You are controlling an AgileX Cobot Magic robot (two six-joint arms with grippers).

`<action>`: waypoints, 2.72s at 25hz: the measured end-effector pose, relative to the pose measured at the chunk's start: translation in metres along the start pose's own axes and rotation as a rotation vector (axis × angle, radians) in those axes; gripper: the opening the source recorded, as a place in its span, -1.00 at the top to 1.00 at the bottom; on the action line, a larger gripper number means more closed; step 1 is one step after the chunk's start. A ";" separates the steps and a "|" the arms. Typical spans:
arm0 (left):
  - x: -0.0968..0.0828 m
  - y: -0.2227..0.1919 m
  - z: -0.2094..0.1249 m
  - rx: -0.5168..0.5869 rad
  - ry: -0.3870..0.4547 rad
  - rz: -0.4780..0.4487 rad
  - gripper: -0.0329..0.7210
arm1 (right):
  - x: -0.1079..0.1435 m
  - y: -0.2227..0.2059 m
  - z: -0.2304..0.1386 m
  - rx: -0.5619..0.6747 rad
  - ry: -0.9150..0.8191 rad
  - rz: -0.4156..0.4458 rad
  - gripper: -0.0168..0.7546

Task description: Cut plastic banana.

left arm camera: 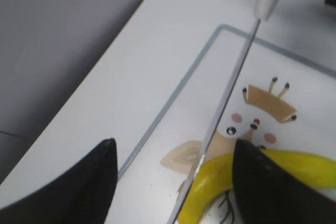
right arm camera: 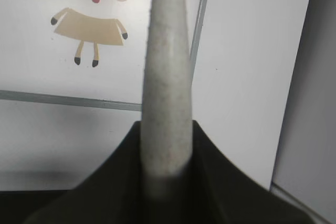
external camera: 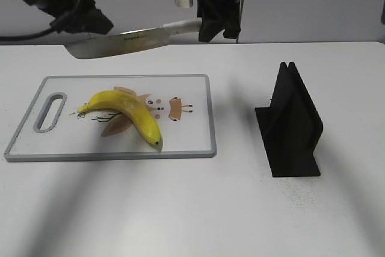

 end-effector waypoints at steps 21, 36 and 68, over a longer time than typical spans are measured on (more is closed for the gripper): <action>-0.034 0.146 -0.057 0.440 0.669 -0.041 -0.67 | 0.010 0.076 0.000 -0.034 -1.025 -0.091 0.54; -0.191 0.219 -0.073 0.252 0.701 0.168 -0.66 | 0.102 0.120 -0.053 0.112 -1.331 -0.085 0.54; -0.282 0.238 -0.092 -0.062 0.759 0.459 -0.65 | 0.214 0.118 -0.132 0.052 -1.713 -0.223 0.54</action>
Point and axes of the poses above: a point on each arm's last joint axis where the gripper is mounted, y pointing back along that axis away from the gripper, x along the wrist's bending axis when the last joint is at zero, z = x × y, the point moved 2 cm from there along -y, pointing out along that axis toward the gripper, and after that the axes turned 15 degrees about -y, right-handed, at the moved point
